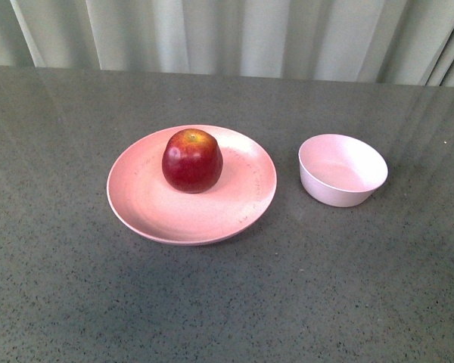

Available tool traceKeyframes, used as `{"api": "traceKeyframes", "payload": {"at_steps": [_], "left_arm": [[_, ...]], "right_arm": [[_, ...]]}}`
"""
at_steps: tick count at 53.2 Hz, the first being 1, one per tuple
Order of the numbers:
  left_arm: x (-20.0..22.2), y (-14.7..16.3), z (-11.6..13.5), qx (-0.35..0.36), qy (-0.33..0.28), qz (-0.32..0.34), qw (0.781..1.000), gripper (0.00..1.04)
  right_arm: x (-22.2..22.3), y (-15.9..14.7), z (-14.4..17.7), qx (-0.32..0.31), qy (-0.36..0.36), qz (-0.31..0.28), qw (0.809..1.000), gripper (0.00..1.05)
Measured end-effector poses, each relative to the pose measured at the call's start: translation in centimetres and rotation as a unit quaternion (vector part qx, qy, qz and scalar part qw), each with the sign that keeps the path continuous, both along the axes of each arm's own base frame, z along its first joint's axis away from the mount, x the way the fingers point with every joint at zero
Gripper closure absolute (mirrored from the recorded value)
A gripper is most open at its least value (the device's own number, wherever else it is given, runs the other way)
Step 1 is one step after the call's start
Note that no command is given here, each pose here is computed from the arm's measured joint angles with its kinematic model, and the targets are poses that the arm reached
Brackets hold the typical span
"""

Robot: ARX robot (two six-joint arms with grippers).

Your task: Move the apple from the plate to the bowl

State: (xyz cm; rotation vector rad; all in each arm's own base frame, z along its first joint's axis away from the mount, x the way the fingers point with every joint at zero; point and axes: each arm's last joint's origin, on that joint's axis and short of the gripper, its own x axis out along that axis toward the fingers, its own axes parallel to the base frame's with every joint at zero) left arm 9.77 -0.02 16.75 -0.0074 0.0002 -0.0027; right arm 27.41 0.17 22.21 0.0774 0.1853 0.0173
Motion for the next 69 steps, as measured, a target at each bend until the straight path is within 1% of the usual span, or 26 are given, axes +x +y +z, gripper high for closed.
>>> {"api": "traceKeyframes", "payload": {"at_steps": [1, 2, 6, 7, 12, 17, 20, 22, 32, 46, 50, 69], "left_arm": [[0.0, 0.0, 0.0, 0.0, 0.0, 0.0, 1.0, 0.09], [0.0, 0.0, 0.0, 0.0, 0.0, 0.0, 1.0, 0.09], [0.0, 0.0, 0.0, 0.0, 0.0, 0.0, 1.0, 0.09], [0.0, 0.0, 0.0, 0.0, 0.0, 0.0, 1.0, 0.09], [0.0, 0.0, 0.0, 0.0, 0.0, 0.0, 1.0, 0.09], [0.0, 0.0, 0.0, 0.0, 0.0, 0.0, 1.0, 0.09], [0.0, 0.0, 0.0, 0.0, 0.0, 0.0, 1.0, 0.09], [0.0, 0.0, 0.0, 0.0, 0.0, 0.0, 1.0, 0.09], [0.0, 0.0, 0.0, 0.0, 0.0, 0.0, 1.0, 0.09], [0.0, 0.0, 0.0, 0.0, 0.0, 0.0, 1.0, 0.09], [0.0, 0.0, 0.0, 0.0, 0.0, 0.0, 1.0, 0.09], [0.0, 0.0, 0.0, 0.0, 0.0, 0.0, 1.0, 0.09]], "right_arm": [[-0.4, -0.1, -0.4, -0.01, -0.031, -0.005, 0.999, 0.23], [-0.8, -0.1, -0.7, -0.014, -0.045, -0.005, 0.999, 0.26], [-2.4, -0.1, -1.9, -0.025, -0.076, -0.006, 0.997, 0.4], [-3.0, -0.1, -2.0, -0.026, -0.081, -0.006, 0.996, 0.46], [-4.8, -0.1, -2.3, -0.031, -0.091, -0.009, 0.995, 0.63], [-6.6, -0.2, -3.3, -0.034, -0.086, -0.008, 0.996, 0.86], [-7.4, -0.2, -3.6, -0.035, -0.086, -0.008, 0.996, 0.97], [-7.8, -0.2, -3.7, -0.035, -0.087, -0.008, 0.996, 1.02], [-10.2, -0.2, -4.5, -0.037, -0.086, -0.008, 0.996, 1.03], [-12.1, -0.2, -5.4, -0.037, -0.094, -0.009, 0.995, 1.03], [-12.5, -0.2, -5.9, -0.037, -0.084, -0.008, 0.996, 1.03], [-14.4, -0.2, -5.0, -0.037, -0.101, -0.009, 0.994, 1.03]]}}
